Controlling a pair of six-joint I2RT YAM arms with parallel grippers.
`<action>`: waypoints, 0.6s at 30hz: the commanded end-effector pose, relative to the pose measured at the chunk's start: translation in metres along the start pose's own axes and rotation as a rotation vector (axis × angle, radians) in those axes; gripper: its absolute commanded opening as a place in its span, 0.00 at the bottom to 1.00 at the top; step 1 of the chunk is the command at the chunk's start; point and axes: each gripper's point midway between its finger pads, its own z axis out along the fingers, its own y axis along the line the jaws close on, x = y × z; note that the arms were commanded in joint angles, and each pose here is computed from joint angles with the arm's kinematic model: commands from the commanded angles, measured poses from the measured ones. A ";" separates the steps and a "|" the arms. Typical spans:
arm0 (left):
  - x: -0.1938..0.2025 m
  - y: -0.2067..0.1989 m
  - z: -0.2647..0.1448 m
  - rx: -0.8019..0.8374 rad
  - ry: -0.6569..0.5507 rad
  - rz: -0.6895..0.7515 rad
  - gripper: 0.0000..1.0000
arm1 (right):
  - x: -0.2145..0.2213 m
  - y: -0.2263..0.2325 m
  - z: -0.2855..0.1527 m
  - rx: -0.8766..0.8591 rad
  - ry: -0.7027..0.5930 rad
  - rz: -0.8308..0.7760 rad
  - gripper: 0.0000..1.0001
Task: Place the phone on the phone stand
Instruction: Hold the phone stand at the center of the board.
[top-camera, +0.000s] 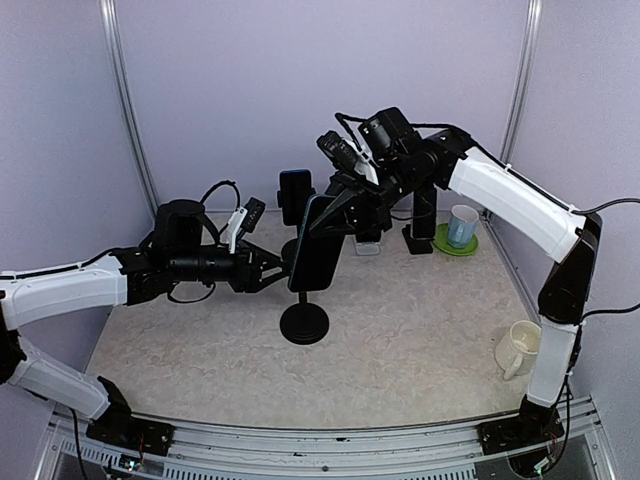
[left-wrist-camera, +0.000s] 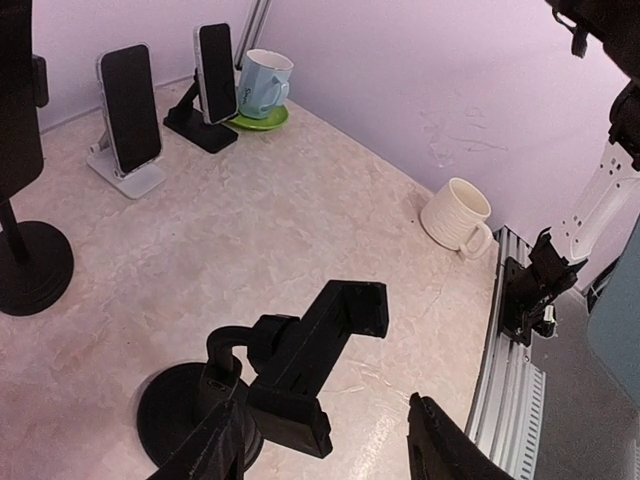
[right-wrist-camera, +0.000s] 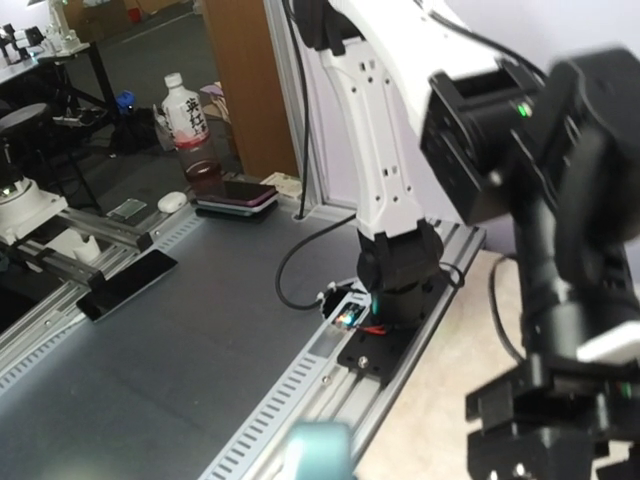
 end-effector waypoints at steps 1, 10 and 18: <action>0.007 -0.003 0.003 0.067 0.008 -0.010 0.54 | -0.024 0.023 -0.007 -0.009 -0.031 -0.081 0.00; 0.014 0.001 0.008 0.127 0.015 -0.039 0.51 | -0.028 0.028 -0.010 0.001 -0.036 -0.091 0.00; 0.006 0.004 0.007 0.174 -0.005 -0.050 0.48 | -0.024 0.027 -0.010 0.004 -0.032 -0.086 0.00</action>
